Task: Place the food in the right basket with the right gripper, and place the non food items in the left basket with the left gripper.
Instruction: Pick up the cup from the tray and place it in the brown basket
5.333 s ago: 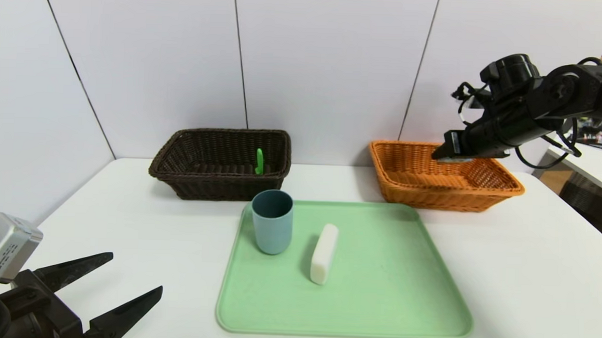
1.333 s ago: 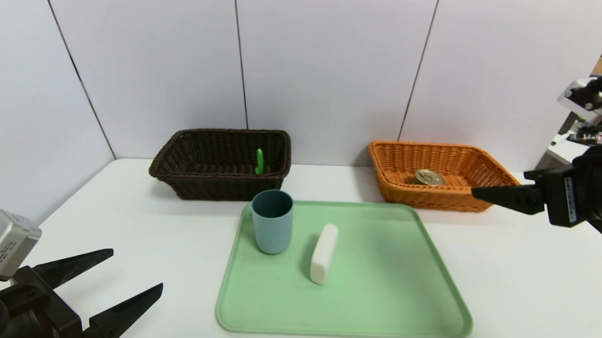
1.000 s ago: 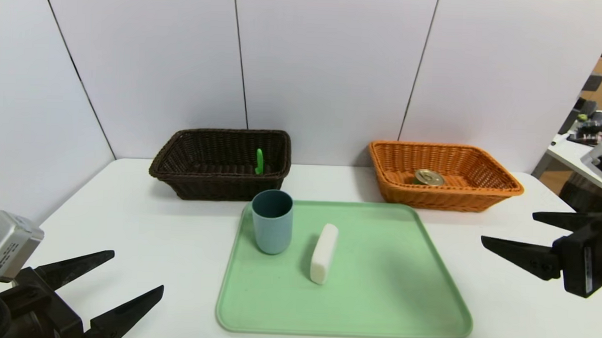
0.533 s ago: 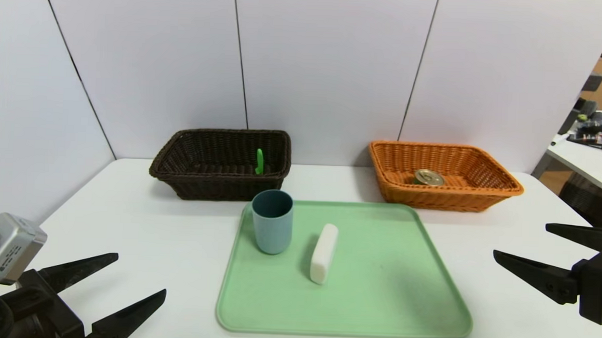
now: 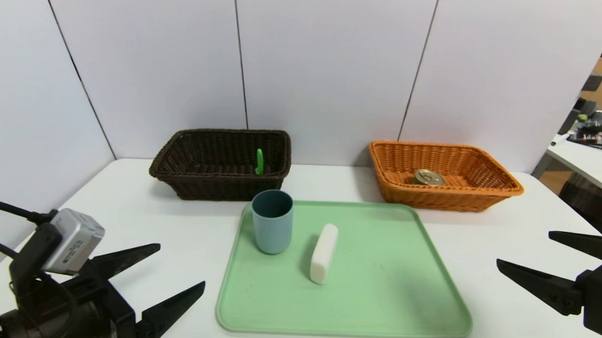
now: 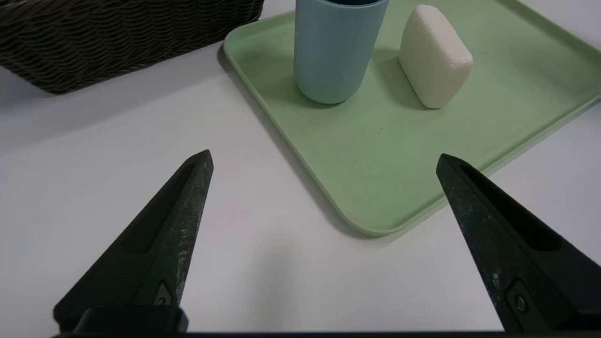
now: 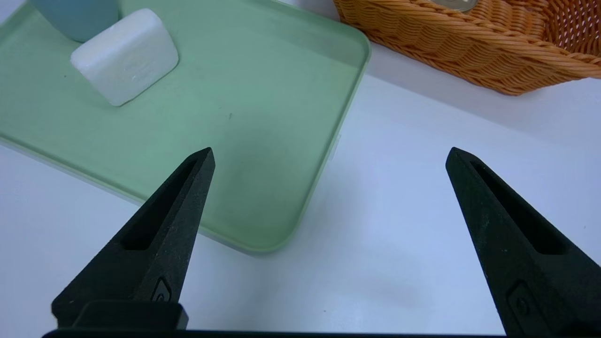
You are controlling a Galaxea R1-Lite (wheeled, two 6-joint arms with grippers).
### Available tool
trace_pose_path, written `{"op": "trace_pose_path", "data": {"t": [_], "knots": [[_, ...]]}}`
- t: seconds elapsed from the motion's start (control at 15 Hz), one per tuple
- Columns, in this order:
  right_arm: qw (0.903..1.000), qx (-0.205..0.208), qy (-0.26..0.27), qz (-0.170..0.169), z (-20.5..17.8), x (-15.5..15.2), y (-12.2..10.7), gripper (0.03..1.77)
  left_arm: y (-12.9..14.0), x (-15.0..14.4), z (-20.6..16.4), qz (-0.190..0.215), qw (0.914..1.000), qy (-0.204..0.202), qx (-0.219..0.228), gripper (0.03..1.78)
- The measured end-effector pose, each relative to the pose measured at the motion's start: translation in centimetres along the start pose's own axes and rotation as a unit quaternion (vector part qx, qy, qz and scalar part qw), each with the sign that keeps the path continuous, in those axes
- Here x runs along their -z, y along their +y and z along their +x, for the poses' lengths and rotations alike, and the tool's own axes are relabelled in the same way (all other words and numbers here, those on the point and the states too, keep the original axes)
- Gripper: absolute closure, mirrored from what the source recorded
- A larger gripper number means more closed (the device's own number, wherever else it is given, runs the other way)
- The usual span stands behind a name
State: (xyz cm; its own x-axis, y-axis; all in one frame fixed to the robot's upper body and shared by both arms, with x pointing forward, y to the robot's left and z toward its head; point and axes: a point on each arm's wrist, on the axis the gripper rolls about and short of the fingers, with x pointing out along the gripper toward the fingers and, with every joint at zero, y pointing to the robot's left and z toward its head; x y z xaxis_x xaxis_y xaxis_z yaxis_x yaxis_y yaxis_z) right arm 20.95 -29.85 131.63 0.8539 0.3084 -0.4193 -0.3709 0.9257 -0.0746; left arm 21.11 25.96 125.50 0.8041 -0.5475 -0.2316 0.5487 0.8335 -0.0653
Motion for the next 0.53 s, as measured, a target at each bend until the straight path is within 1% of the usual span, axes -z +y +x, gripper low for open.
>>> {"op": "trace_pose_path", "data": {"t": [0.53], "knots": [[1.0,-0.001,0.007,-0.001,-0.4,1.2,0.1,0.11,-0.9,2.6,6.8,0.015,0.9993,-0.021,0.029,0.12]]}}
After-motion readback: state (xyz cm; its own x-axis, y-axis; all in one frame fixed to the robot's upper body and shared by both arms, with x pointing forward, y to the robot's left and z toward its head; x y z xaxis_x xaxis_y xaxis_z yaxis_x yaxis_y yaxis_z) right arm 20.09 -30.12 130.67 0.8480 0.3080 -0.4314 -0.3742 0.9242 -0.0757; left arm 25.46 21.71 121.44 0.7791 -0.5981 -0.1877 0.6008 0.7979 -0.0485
